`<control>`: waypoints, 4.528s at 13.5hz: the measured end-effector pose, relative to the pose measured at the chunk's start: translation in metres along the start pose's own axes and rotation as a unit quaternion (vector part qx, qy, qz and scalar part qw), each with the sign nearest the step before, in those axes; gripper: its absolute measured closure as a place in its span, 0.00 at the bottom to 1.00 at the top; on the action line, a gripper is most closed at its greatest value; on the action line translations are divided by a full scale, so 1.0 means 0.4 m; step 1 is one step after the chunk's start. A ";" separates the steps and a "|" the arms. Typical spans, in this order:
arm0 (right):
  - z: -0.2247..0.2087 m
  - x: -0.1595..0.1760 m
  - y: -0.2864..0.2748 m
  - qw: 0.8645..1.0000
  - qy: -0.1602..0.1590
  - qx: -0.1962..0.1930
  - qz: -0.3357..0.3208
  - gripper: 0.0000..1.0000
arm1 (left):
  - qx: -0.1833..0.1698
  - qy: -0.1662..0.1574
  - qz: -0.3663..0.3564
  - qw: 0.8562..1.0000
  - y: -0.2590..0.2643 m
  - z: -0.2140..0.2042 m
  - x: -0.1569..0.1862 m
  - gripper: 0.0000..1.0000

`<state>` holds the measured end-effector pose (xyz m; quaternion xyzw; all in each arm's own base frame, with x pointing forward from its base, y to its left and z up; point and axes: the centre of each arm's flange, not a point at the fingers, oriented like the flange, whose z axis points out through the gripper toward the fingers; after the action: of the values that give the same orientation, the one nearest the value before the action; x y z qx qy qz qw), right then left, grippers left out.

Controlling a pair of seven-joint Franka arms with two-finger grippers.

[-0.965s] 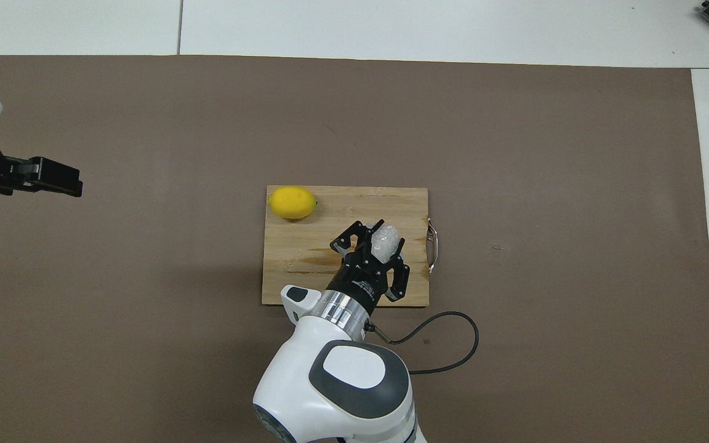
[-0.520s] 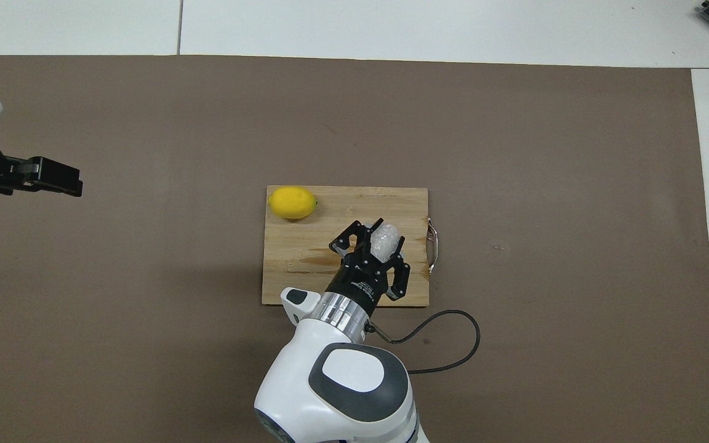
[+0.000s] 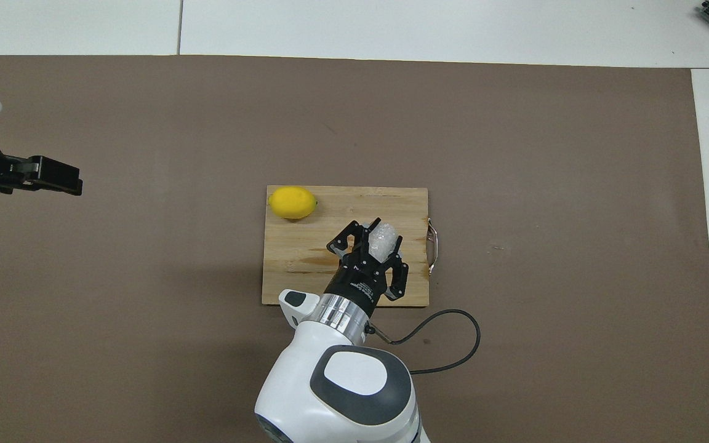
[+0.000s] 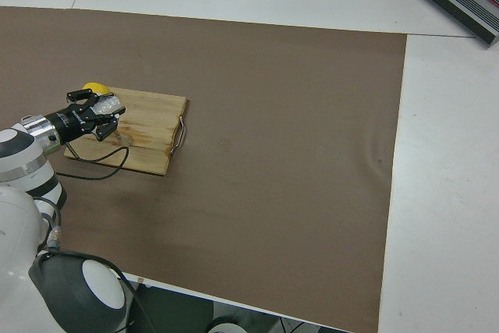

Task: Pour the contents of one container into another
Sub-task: 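Tilt the white cup over the metal cup with the right gripper, then carry the white cup back beside the board with the right gripper, then set the white cup down and open the right gripper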

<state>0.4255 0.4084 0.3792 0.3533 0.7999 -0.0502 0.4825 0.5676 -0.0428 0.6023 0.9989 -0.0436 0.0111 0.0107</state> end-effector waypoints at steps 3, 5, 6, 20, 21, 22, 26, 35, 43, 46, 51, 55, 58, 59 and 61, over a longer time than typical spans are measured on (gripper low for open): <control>-0.003 -0.017 -0.001 1.000 0.008 0.009 0.019 0.51 | 0.000 0.000 0.000 1.000 0.000 0.000 0.000 0.00; -0.006 -0.031 -0.006 0.998 0.027 0.030 0.046 0.51 | 0.000 0.001 0.000 1.000 -0.001 0.000 0.000 0.00; -0.007 -0.039 -0.008 0.997 0.035 0.039 0.061 0.51 | 0.000 0.001 0.000 1.000 -0.001 0.000 0.001 0.00; 0.108 -0.342 -0.067 0.931 0.150 0.199 0.267 0.51 | 0.000 0.001 -0.001 1.000 -0.002 -0.001 0.001 0.00; 0.134 -0.382 -0.084 0.919 0.173 0.218 0.280 0.51 | 0.000 0.002 -0.001 1.000 -0.002 -0.001 0.001 0.00; 0.163 -0.423 -0.106 0.905 0.196 0.237 0.293 0.51 | 0.000 0.002 -0.001 1.000 -0.002 -0.001 0.001 0.00; 0.291 -0.534 -0.209 0.850 0.284 0.297 0.331 0.51 | 0.000 0.002 -0.001 1.000 -0.003 -0.001 0.001 0.00; 0.563 -0.591 -0.558 0.818 0.384 0.297 0.310 0.51 | 0.001 0.008 -0.012 1.000 -0.035 -0.004 0.003 0.00; 0.653 -0.496 -0.690 0.838 0.375 0.245 0.312 0.51 | 0.001 0.002 -0.004 1.000 -0.044 -0.059 -0.021 0.00; 0.668 -0.467 -0.688 0.840 0.375 0.238 0.312 0.51 | 0.001 -0.001 0.010 1.000 -0.006 -0.060 -0.024 0.00; 0.692 -0.417 -0.701 0.840 0.377 0.235 0.312 0.51 | 0.000 -0.002 0.024 1.000 0.033 -0.059 -0.024 0.00; 0.679 -0.401 -0.678 0.843 0.382 0.229 0.301 0.41 | 0.000 -0.003 0.024 1.000 0.033 -0.058 -0.024 0.00; 0.678 -0.403 -0.675 0.844 0.381 0.227 0.301 0.07 | 0.000 -0.005 0.025 1.000 0.033 -0.057 -0.025 0.00; 0.678 -0.407 -0.674 0.844 0.380 0.226 0.302 0.00 | 0.000 -0.005 0.025 1.000 0.033 -0.057 -0.025 0.00; 0.671 -0.429 -0.670 0.846 0.376 0.223 0.305 0.00 | 0.000 -0.005 0.025 1.000 0.033 -0.057 -0.025 0.00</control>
<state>0.5075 0.0068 0.3058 0.6695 0.7391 0.0597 0.0438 0.5558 -0.0546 0.6252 0.9976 -0.0682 0.0061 0.0100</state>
